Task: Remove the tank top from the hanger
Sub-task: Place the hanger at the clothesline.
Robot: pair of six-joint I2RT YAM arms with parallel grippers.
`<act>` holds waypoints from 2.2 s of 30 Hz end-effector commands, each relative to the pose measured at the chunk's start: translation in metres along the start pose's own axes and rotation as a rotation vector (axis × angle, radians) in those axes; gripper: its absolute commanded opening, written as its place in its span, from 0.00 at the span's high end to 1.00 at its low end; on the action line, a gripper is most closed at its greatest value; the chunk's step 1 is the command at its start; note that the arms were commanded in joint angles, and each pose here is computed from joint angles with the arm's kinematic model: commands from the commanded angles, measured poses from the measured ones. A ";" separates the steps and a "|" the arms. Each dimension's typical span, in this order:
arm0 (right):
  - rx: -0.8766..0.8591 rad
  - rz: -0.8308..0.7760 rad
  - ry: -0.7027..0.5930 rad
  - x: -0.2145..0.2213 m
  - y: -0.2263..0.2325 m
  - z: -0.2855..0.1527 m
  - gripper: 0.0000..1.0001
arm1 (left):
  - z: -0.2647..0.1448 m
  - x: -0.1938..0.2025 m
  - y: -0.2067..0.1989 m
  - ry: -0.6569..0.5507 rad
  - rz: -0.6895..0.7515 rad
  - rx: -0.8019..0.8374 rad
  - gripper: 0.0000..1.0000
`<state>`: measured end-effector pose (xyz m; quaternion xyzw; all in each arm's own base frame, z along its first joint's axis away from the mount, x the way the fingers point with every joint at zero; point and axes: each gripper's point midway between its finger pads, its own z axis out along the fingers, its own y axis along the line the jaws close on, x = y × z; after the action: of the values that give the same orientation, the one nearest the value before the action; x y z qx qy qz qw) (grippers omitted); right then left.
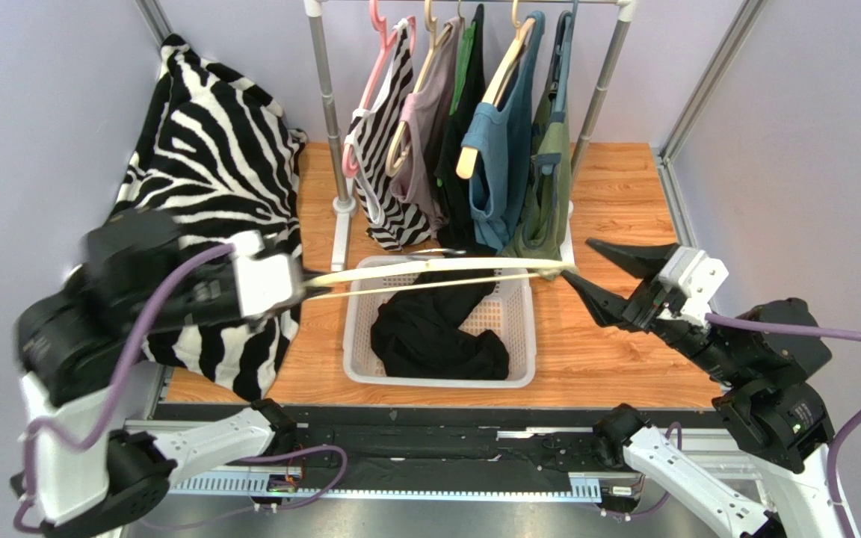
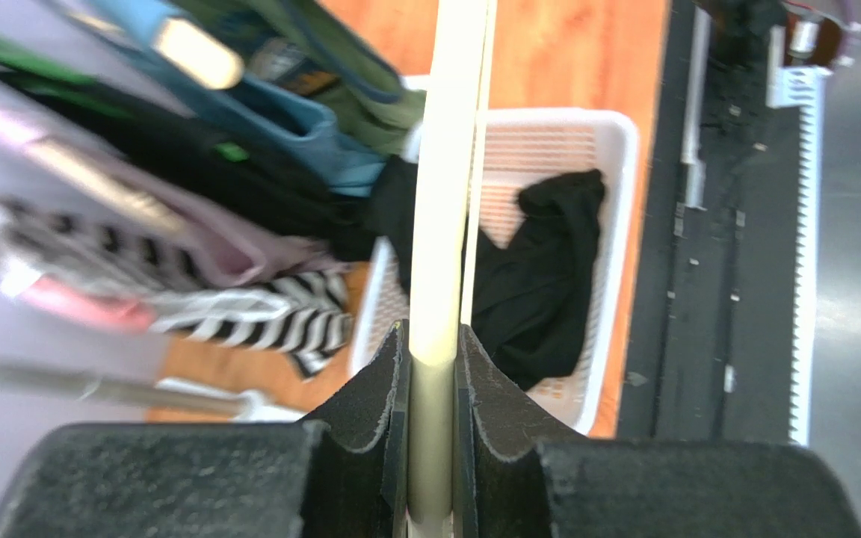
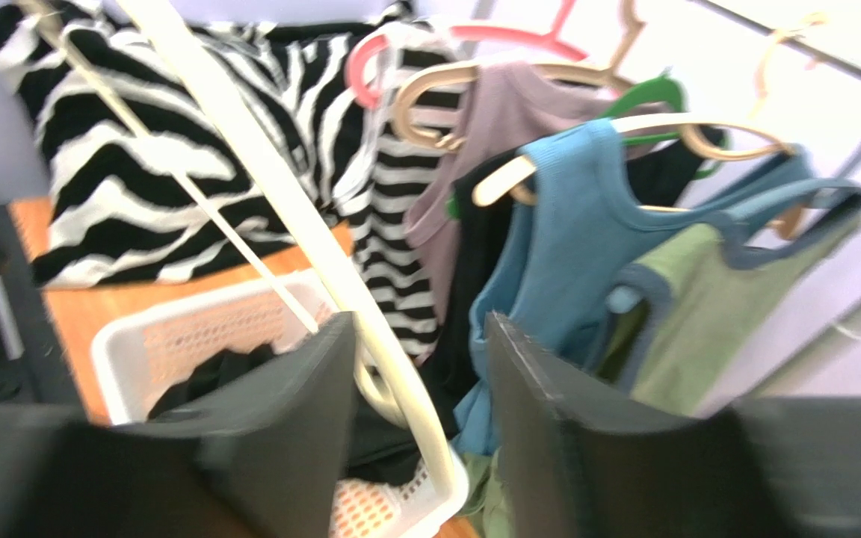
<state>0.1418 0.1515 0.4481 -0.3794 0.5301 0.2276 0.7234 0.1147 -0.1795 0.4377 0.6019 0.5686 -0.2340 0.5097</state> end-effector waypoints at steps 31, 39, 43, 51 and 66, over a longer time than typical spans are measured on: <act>0.178 0.106 -0.017 -0.001 -0.025 -0.007 0.42 | -0.109 0.048 0.130 0.124 -0.339 -1.086 1.00; 0.178 0.127 0.011 0.001 -0.026 -0.004 0.42 | -0.060 0.078 0.157 0.188 -0.525 -0.947 1.00; 0.174 0.131 0.020 0.002 -0.026 -0.001 0.42 | -0.049 0.066 0.179 0.139 -0.521 -0.931 1.00; 0.150 0.167 0.051 0.014 -0.022 0.008 0.43 | -0.028 0.059 0.217 0.083 -0.541 -0.930 1.00; 0.149 0.193 0.069 0.027 -0.018 0.010 0.43 | -0.037 0.062 0.275 0.097 -0.557 -1.118 1.00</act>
<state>0.1708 0.1458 0.4273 -0.2900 0.6084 0.2321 0.7013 0.3690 -0.0853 0.4474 0.1264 0.8041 -0.0077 0.5808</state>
